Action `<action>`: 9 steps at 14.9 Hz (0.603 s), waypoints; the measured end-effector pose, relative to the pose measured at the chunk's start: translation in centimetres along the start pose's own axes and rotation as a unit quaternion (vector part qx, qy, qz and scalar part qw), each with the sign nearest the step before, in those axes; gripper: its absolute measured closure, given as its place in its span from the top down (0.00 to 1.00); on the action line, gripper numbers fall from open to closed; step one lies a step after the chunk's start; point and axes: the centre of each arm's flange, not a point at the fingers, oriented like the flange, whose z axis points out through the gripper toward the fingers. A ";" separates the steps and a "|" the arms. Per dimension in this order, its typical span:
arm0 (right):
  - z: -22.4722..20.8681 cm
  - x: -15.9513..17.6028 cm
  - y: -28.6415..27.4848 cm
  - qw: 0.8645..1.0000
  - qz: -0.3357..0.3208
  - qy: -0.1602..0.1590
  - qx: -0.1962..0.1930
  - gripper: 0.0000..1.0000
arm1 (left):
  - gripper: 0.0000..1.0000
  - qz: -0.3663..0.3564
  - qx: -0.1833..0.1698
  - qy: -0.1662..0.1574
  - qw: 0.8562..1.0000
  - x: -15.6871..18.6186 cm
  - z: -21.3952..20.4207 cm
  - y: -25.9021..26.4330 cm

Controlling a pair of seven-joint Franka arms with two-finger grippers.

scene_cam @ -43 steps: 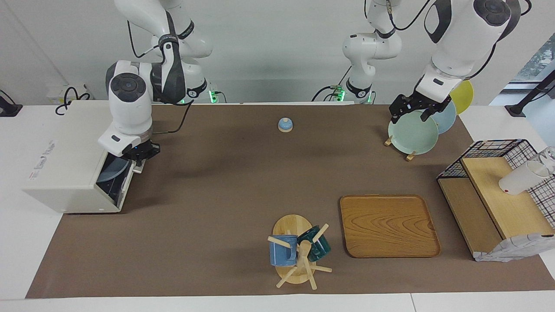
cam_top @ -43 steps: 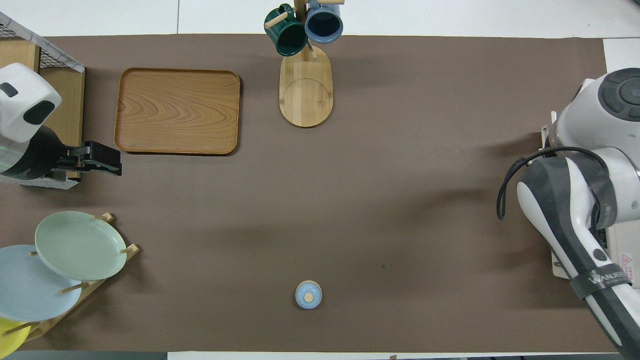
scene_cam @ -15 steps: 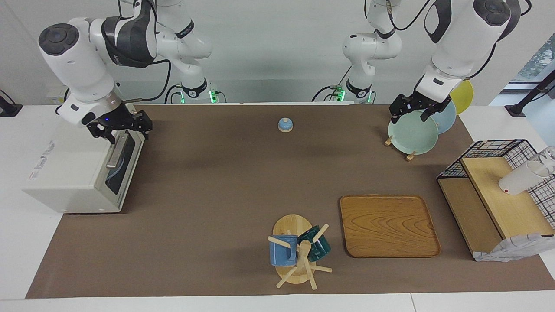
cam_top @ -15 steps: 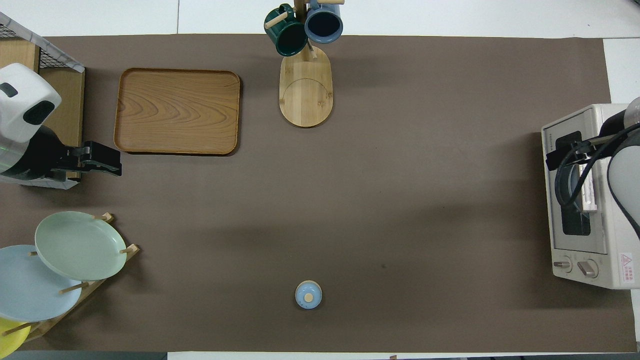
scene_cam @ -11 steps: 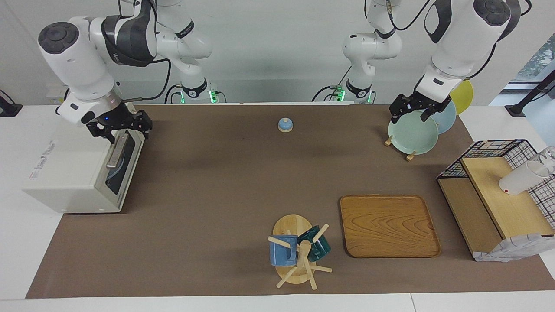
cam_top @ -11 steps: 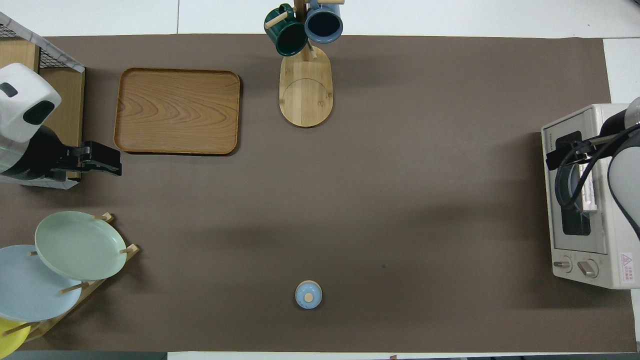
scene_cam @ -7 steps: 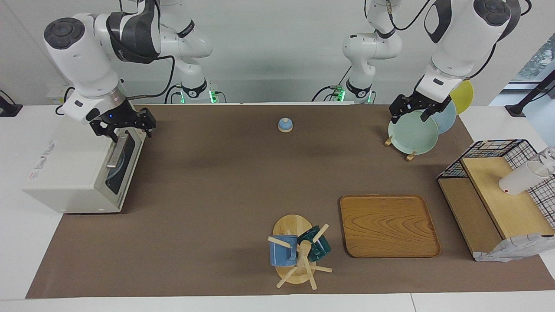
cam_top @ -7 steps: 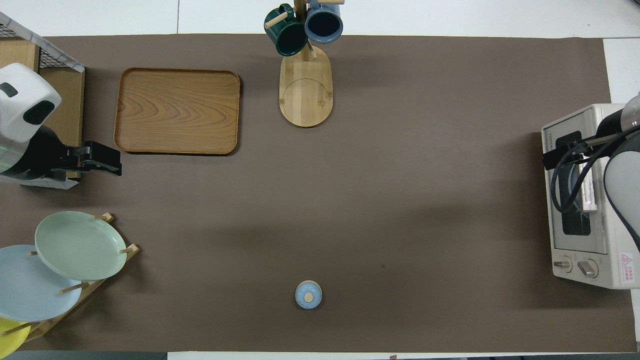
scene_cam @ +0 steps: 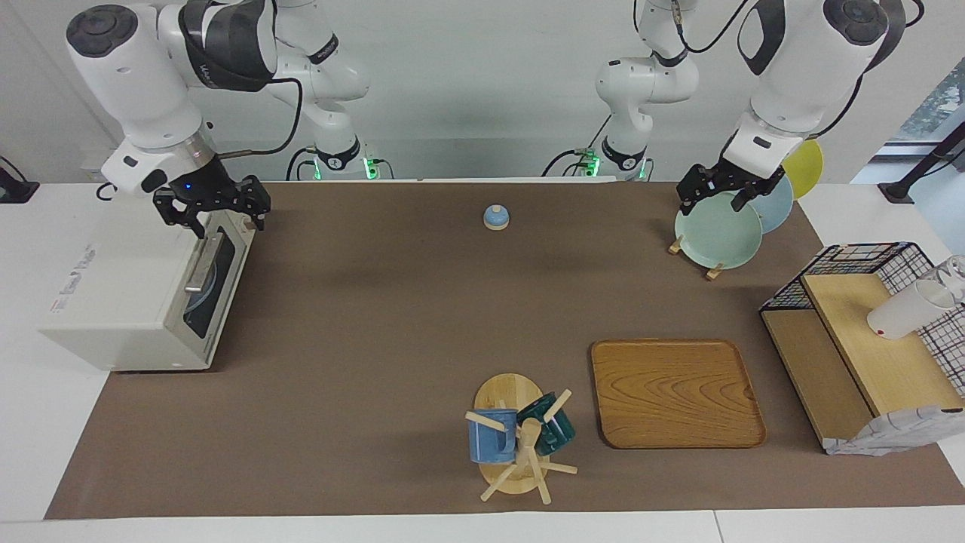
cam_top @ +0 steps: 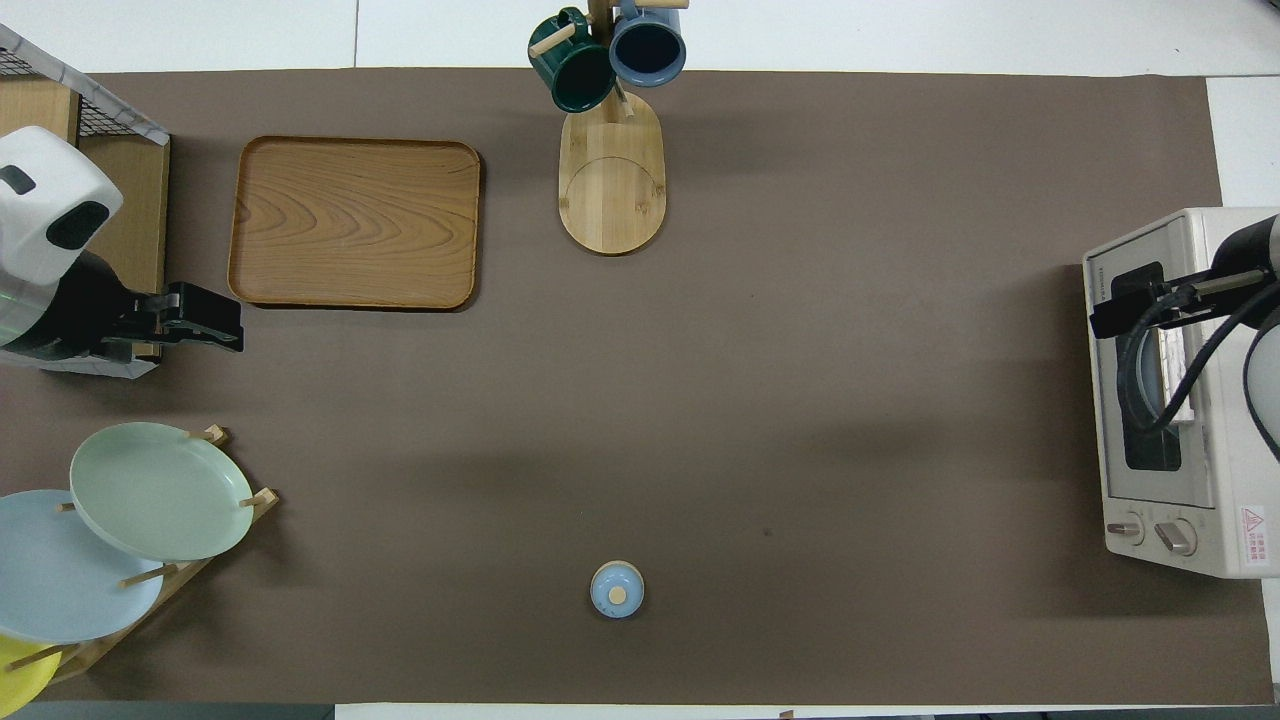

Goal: Put eggplant into oven

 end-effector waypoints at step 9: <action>0.4 0.1 0.4 1.000 0.008 -0.002 0.007 1.00 | 1.00 0.000 0.000 0.000 1.000 0.0 0.0 0.0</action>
